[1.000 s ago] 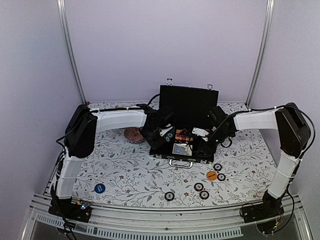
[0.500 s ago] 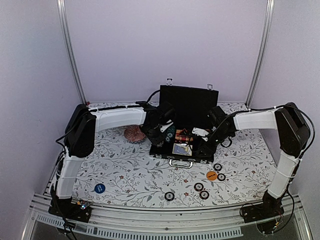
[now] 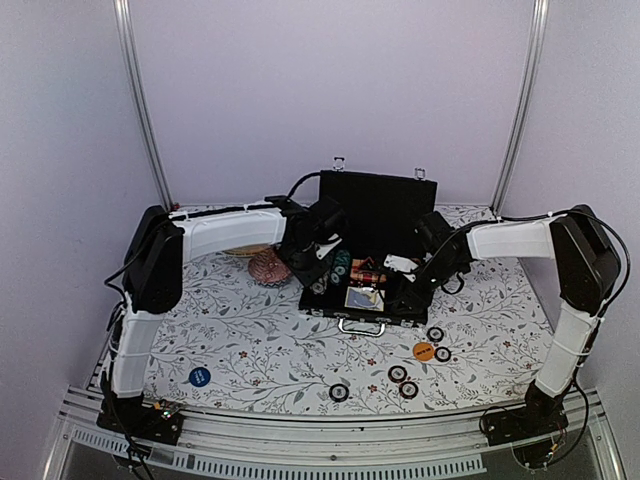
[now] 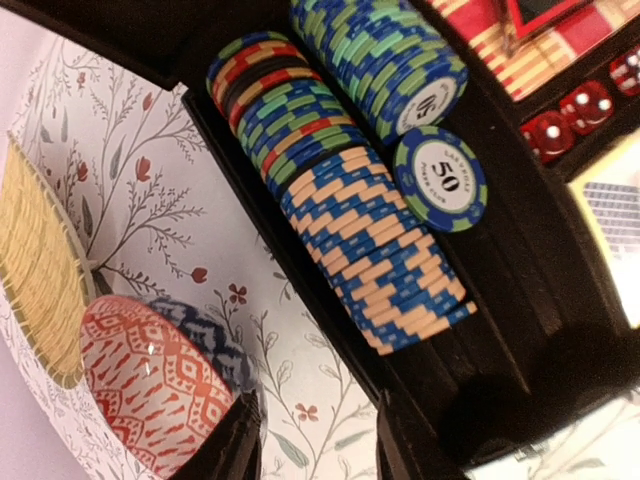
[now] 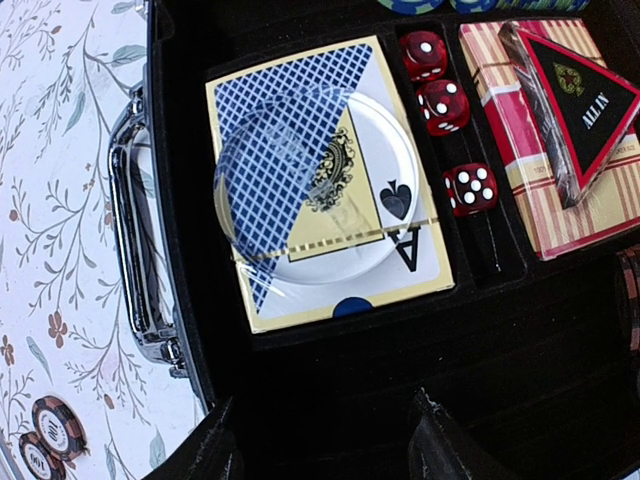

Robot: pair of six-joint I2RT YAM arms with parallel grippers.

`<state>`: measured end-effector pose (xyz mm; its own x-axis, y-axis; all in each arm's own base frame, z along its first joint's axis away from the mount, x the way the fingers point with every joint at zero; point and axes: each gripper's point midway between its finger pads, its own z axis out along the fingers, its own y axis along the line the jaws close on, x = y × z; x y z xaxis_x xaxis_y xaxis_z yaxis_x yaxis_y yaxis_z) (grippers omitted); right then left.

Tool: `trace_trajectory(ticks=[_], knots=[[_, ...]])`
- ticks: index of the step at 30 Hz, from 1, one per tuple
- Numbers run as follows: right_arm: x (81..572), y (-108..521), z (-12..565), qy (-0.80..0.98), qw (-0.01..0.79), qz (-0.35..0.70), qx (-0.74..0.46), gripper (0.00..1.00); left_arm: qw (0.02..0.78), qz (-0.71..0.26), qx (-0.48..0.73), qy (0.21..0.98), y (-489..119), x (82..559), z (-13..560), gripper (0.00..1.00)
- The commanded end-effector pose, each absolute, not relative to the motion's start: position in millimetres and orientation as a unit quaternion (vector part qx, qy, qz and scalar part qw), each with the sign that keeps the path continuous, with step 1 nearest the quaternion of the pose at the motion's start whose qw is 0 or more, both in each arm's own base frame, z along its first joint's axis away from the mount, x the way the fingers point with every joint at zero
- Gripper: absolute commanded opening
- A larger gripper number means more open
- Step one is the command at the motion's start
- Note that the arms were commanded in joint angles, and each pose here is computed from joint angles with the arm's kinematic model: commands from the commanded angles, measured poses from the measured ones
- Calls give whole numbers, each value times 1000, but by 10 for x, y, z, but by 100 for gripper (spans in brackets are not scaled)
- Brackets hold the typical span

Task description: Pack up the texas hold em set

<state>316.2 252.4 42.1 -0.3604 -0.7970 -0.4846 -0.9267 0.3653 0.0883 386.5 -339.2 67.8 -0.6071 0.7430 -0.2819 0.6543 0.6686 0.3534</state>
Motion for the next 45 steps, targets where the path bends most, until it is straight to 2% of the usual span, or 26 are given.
trace_trajectory(ticks=[1,9,14,19,26,45], knots=[[3082,2499,617,804,180,179,-538,57,264,55,365,891,-3465,3713,1398,43],[2882,2412,1028,791,203,183,-547,57,341,-57,307,887,-3483,3513,1775,60],[2414,2390,1083,766,182,227,-573,54,359,-134,297,875,-3534,3307,1772,61],[1962,2332,817,746,136,200,-621,48,338,-180,334,861,-3633,2960,1633,60],[1670,2474,722,716,125,194,-659,46,290,-170,335,880,-3608,2719,1238,58],[1616,2791,296,694,88,126,-703,55,306,-144,302,891,-3514,2818,1208,59]])
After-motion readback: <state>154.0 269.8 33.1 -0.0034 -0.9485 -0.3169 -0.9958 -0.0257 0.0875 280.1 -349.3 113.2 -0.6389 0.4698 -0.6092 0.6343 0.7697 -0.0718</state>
